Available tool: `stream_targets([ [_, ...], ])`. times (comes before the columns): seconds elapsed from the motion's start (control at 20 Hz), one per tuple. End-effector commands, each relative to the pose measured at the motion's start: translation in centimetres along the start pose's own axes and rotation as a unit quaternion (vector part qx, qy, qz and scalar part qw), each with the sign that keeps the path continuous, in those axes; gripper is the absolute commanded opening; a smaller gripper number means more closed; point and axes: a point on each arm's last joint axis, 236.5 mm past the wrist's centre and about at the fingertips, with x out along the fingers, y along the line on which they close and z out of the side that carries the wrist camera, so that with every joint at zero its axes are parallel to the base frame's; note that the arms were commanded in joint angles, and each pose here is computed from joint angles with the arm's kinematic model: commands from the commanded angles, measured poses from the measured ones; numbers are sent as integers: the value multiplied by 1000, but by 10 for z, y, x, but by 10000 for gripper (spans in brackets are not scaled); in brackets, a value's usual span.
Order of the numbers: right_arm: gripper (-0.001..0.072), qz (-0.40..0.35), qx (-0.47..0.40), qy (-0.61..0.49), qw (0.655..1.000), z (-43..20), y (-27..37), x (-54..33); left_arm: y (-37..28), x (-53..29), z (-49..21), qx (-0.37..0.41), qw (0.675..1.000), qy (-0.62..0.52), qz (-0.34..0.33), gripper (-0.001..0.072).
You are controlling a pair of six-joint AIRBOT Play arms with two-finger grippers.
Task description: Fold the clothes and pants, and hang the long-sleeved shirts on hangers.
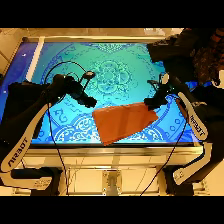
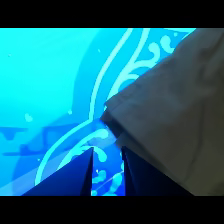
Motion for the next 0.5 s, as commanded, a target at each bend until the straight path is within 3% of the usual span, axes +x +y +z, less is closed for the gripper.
stream_targets([
  [0.0,16,-181,68,-62,979,18,-88,-59,1,0,0,0,1000,0,0,229],
  [0.15,16,-264,160,-86,947,5,-160,-112,1,0,0,0,1000,0,0,229],
  [0.45,17,-257,346,0,902,-101,-268,-132,12,0,-2,11,1000,5,25,229],
])
